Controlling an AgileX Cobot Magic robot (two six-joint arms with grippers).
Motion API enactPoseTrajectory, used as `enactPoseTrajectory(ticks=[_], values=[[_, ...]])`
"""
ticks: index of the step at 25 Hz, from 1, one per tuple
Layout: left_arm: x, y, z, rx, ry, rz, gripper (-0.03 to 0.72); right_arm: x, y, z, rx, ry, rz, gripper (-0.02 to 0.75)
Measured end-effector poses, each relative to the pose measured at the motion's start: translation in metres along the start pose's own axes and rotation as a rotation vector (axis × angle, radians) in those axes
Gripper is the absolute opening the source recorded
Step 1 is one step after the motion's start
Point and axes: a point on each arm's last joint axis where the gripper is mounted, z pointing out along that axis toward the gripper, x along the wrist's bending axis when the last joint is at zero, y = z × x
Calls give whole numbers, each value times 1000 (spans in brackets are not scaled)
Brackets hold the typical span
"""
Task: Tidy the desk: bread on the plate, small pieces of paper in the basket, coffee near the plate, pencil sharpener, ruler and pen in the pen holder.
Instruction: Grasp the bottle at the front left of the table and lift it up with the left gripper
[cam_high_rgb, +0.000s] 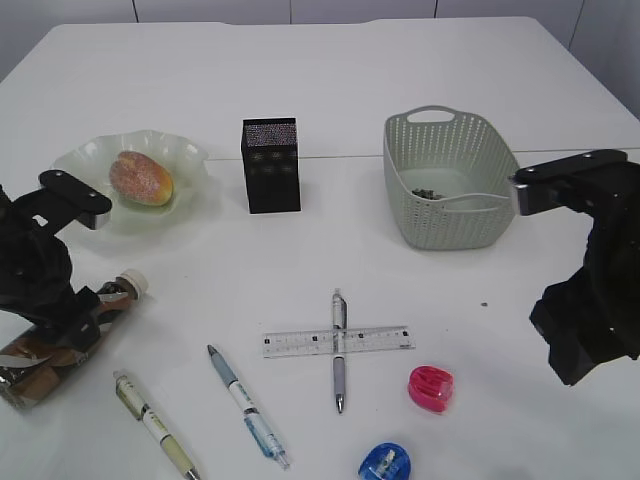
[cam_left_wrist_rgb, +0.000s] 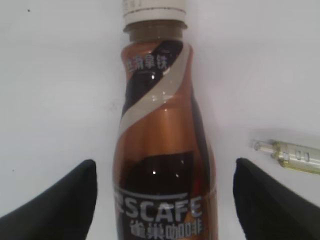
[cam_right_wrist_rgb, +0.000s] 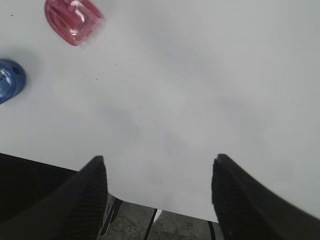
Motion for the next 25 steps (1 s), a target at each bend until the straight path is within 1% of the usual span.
enactPoseTrajectory(ticks=[4, 7, 12, 17, 19, 25], values=[[-1, 0, 12, 22, -8, 1, 611, 0, 0, 0, 0, 0, 0, 480], [-1, -1, 17, 38, -14, 2, 587, 0, 0, 0, 0, 0, 0, 480], [-1, 0, 17, 37, -12, 4, 495, 0, 0, 0, 0, 0, 0, 480], [-1, 0, 17, 28, -12, 1, 431, 0, 0, 0, 0, 0, 0, 480], [-2, 1, 17, 23, -25, -21, 408, 0, 0, 0, 0, 0, 0, 480], [-4, 1, 10, 4, -49, -67, 398, 0, 1, 0, -8, 0, 0, 480]])
